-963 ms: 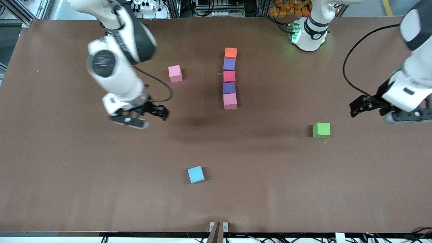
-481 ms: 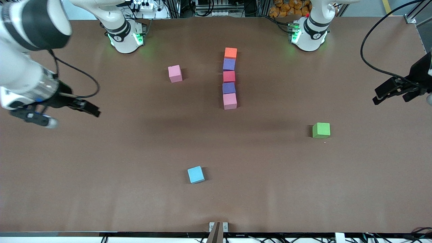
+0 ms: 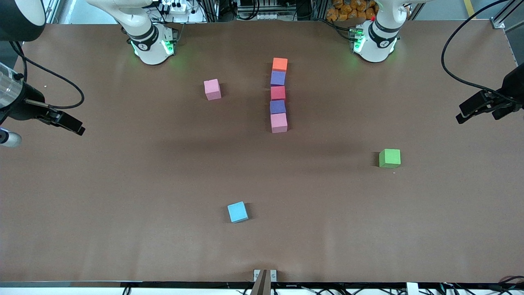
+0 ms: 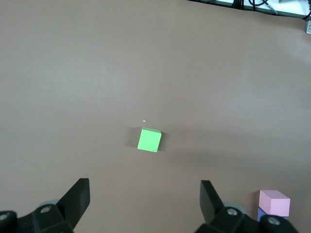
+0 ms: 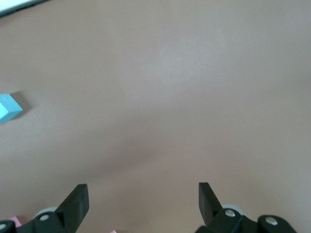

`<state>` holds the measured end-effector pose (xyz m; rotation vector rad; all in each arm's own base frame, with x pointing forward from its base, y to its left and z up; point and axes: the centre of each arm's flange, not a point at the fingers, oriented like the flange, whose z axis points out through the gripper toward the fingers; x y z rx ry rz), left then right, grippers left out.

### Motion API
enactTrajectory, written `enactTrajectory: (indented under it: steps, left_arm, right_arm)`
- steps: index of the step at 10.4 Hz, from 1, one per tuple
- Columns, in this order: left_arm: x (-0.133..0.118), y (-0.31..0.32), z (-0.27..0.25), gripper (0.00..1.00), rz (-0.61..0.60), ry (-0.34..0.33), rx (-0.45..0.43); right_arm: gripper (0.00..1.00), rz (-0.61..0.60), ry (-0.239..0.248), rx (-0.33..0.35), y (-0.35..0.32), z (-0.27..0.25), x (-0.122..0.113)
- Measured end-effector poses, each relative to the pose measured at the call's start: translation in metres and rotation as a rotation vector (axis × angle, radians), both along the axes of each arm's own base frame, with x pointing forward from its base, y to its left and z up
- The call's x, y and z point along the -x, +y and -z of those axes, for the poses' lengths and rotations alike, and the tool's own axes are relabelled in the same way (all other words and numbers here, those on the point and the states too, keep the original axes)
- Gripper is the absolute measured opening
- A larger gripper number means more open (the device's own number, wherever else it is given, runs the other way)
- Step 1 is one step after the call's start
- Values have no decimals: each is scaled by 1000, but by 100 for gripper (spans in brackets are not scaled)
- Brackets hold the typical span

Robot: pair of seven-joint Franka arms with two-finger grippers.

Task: Arrange blocks into number 1

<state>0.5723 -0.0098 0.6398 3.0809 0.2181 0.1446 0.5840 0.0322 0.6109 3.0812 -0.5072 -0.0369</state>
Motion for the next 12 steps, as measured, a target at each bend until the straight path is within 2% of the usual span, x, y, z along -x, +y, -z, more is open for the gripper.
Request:
enactTrajectory:
  steps: [4,12]
  left_arm:
    - [2,-5,2,100,10,20,0]
    - [7,-15,-3,100,29,20,-5]
  right_arm:
    - [100,-41,5,0,0,-2,1]
    - [100,-40,17,0,-3,2,0]
